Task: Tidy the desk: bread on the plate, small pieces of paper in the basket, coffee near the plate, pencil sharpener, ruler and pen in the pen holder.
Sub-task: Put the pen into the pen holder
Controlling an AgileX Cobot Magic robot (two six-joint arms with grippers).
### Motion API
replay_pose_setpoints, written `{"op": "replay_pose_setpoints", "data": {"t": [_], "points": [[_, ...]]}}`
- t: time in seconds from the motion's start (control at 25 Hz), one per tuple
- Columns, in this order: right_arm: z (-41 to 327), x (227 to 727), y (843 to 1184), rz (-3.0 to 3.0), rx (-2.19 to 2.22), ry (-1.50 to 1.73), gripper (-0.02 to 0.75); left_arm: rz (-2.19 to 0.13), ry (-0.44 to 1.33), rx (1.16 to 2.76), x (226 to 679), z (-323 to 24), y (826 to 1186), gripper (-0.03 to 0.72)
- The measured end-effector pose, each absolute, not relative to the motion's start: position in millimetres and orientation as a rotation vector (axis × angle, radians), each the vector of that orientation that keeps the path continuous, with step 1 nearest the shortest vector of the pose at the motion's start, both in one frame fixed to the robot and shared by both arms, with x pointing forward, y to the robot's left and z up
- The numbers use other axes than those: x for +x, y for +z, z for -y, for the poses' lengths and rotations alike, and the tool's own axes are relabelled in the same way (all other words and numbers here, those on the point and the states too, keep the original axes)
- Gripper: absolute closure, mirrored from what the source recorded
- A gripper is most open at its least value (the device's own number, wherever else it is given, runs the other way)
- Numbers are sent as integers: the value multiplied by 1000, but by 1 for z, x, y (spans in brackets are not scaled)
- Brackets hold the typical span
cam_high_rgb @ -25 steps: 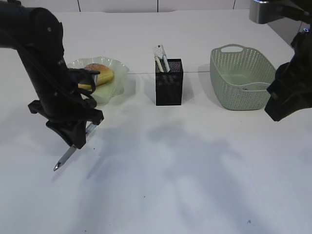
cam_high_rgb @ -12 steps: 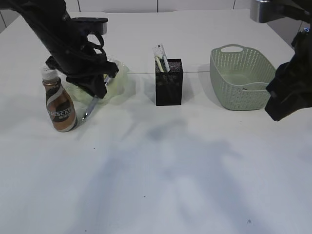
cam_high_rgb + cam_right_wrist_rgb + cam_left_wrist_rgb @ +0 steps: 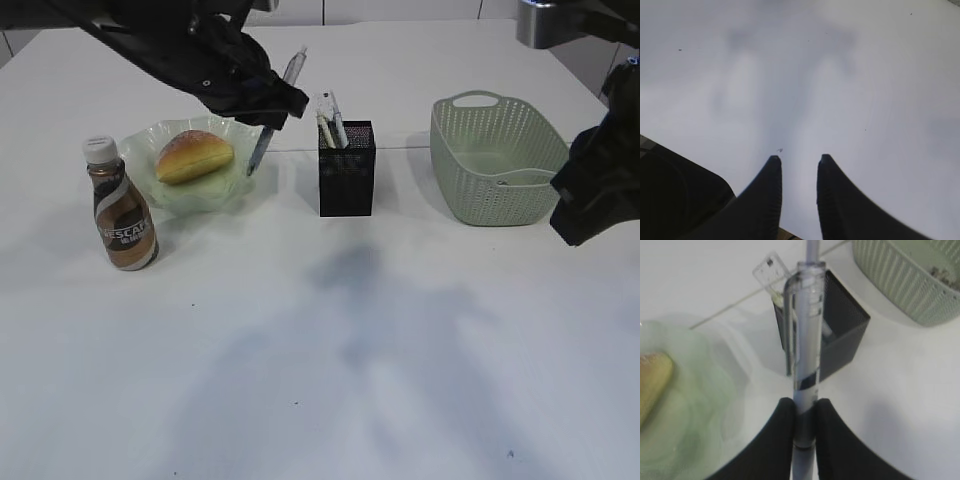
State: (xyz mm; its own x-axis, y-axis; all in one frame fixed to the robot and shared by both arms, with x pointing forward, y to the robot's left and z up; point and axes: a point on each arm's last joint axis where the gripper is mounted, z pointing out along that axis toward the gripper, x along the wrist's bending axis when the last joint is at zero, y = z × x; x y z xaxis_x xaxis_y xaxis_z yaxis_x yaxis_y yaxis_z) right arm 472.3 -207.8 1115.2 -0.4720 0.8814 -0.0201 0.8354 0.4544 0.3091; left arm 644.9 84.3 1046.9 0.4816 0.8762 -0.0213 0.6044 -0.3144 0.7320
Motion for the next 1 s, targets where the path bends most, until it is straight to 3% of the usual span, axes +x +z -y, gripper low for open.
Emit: {"op": "replay_pose_setpoints", "data": {"t": [0.52,1.0], "points": [[210,473,1115,-2513,1493,364,524,-1013,715,1646,665,-73,1076,629],[212,475,1116,-2487,1476,346,524,-987,670,1577,673,-33,1023,629]]}}
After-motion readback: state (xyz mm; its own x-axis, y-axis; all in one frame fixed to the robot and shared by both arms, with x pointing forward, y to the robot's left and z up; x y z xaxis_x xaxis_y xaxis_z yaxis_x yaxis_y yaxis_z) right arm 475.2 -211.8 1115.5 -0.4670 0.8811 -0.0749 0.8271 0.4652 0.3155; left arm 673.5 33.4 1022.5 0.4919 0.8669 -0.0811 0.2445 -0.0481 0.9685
